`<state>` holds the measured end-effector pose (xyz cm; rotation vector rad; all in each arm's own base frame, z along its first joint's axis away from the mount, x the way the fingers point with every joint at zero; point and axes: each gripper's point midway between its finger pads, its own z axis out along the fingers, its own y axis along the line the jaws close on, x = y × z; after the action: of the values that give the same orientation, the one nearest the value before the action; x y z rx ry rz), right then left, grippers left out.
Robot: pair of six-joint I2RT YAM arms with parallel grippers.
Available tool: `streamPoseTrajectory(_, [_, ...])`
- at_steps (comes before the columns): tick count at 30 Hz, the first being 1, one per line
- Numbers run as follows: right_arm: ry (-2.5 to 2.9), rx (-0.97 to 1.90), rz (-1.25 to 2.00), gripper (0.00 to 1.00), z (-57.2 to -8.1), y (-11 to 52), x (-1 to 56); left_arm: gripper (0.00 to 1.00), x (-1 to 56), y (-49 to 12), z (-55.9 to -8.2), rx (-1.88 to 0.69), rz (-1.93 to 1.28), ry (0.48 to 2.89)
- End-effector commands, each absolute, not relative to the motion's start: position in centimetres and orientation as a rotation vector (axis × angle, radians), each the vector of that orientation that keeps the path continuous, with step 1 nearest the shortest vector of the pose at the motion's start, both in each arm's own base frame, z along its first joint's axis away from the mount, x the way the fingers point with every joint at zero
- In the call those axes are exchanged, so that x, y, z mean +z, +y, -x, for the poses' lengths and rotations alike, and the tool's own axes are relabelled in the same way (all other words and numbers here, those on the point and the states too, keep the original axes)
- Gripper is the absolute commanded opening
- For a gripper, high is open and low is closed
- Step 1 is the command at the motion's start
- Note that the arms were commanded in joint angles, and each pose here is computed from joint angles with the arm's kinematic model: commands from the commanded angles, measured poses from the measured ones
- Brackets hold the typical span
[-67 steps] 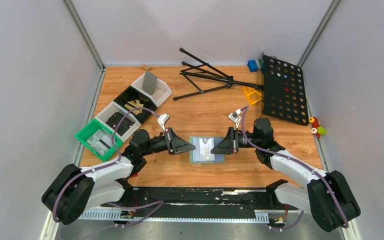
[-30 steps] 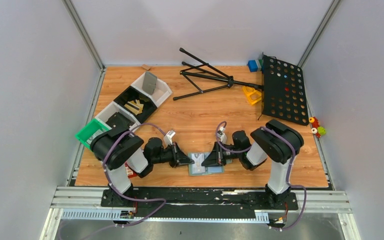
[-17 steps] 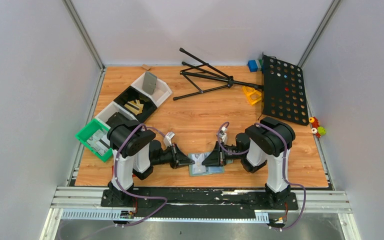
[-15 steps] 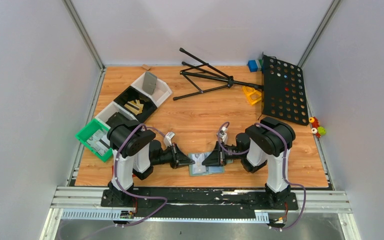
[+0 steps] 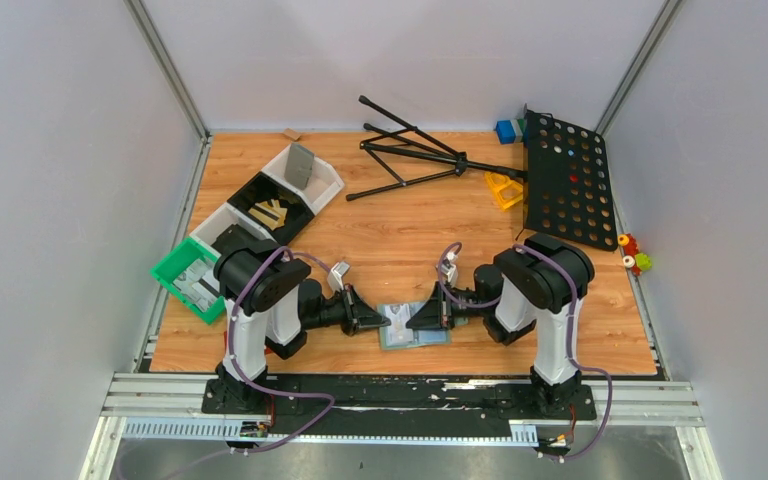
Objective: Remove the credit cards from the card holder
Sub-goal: Remove the credit card from the card holder.
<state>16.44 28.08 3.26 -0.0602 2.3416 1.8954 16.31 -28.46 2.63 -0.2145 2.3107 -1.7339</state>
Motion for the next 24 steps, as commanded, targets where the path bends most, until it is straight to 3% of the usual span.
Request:
streamPoseTrajectory(1, [2.321,1.769,0.048,0.0,-18.0,27.0,2.4,0.0,3.8,-28.1,-16.2,-1.757,0.143,2.239])
streamPoseTrajectory(24, [2.497,1.489,0.093,0.0,-18.6,27.3,1.3,0.0,1.8,-27.9,-16.5,-1.629,0.184,2.343])
